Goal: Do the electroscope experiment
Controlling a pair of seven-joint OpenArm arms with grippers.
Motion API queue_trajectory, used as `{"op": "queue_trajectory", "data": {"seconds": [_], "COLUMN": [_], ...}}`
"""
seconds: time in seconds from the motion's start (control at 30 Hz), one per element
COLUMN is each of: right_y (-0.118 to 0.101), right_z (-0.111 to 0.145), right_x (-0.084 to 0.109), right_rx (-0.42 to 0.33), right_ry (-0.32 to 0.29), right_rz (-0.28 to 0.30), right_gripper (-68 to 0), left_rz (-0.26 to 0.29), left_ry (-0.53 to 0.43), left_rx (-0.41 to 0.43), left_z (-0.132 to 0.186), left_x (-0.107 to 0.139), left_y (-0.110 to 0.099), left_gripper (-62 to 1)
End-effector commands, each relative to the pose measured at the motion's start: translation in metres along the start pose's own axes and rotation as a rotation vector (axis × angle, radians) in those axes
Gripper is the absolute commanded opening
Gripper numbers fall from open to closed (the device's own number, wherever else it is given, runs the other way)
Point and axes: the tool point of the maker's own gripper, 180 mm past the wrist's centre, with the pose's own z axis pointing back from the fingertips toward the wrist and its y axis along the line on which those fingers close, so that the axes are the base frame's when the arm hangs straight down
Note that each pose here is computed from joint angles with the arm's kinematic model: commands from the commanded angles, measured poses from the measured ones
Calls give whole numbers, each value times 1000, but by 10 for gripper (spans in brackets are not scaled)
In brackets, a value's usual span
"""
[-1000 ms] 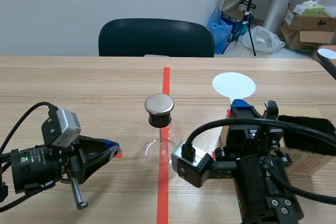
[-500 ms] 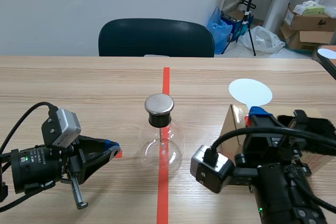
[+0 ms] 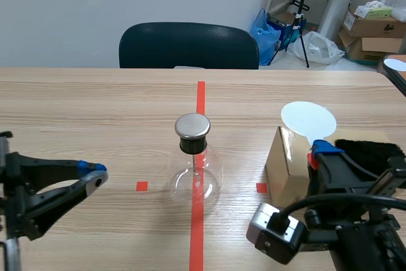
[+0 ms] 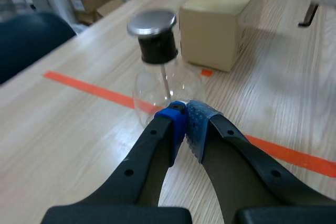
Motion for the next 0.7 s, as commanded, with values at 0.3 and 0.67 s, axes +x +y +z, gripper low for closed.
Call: {"op": "queue_trajectory", "data": {"seconds": [0.3,0.67], "right_y": [3,21], "right_z": [3,1], "right_x": [-13,-16], "right_rx": [-25,8], "right_ry": [17,15], "right_rz": [-3,0], "right_gripper": [-665,-665], "left_rz": [-36,69], "left_ry": [4,28], "left_rx": [-35,-31], "left_z": [30,29], "left_x": [57,81], "left_y": [-46,-66], "left_gripper": [-577,-577]}}
